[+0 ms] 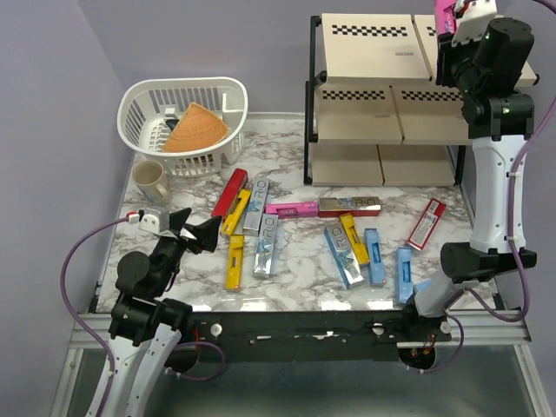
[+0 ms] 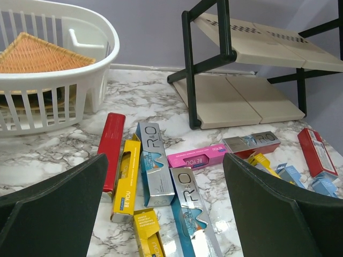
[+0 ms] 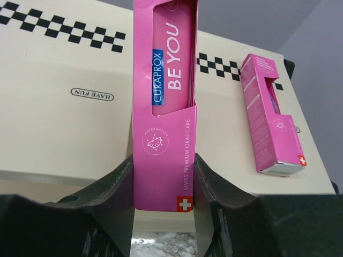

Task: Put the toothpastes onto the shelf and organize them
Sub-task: Place the toothpaste on the shelf, then move the toothpaste to the center of the board.

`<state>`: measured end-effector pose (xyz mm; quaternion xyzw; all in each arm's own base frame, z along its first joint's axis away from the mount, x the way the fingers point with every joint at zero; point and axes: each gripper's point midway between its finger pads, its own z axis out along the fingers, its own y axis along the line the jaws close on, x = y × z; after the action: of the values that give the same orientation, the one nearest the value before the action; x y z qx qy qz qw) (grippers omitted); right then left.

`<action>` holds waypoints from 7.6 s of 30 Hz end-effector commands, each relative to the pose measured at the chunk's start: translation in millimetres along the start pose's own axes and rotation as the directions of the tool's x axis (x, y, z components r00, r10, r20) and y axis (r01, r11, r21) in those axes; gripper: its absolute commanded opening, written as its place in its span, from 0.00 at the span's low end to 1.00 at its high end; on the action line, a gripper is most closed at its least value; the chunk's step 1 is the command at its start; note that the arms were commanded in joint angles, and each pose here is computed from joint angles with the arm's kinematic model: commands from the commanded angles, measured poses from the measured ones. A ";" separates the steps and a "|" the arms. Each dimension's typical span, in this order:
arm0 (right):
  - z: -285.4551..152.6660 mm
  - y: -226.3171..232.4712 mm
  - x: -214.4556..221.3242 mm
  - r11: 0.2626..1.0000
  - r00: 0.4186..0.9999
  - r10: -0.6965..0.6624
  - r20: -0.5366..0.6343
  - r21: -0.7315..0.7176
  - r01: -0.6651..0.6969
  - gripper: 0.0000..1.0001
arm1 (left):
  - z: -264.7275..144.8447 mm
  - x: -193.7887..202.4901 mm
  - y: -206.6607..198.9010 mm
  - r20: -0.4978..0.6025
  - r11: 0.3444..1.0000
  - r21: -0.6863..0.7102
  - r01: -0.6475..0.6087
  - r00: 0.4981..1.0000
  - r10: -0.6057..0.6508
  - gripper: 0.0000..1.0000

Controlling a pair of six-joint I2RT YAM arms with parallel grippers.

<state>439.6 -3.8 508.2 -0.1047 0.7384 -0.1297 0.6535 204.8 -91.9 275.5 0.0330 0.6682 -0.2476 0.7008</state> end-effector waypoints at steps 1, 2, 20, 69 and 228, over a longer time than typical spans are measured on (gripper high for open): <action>15.6 -8.9 -3.5 0.998 0.998 0.050 0.046 -0.034 -0.048 0.47 | 0.9 -6.9 -7.3 0.011 0.999 0.033 -0.009 1.000 0.009 0.99; 17.6 -7.1 -2.4 0.998 0.998 0.053 0.044 -0.041 -0.051 0.48 | 1.4 -6.6 -7.4 0.008 0.999 0.034 -0.009 1.000 0.008 0.99; 29.1 -30.3 22.4 0.996 0.996 0.083 0.012 0.018 -0.083 0.60 | 3.6 -2.8 -8.3 -0.008 0.999 0.042 -0.006 1.000 0.006 0.99; 43.0 -87.9 33.6 0.990 0.998 0.004 0.068 0.138 -0.013 0.47 | 7.2 2.8 -5.5 -0.032 0.999 0.032 -0.004 0.999 0.005 0.99; -98.6 413.4 368.1 0.307 0.799 -0.543 -0.259 -0.947 -0.098 0.75 | 4.9 -6.2 4.7 0.004 1.000 0.003 -0.018 1.000 0.018 0.99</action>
<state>326.8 272.2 37.5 -0.5284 0.7968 0.1840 0.2282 218.4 -83.8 266.0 0.0245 0.6864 -0.2308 0.6892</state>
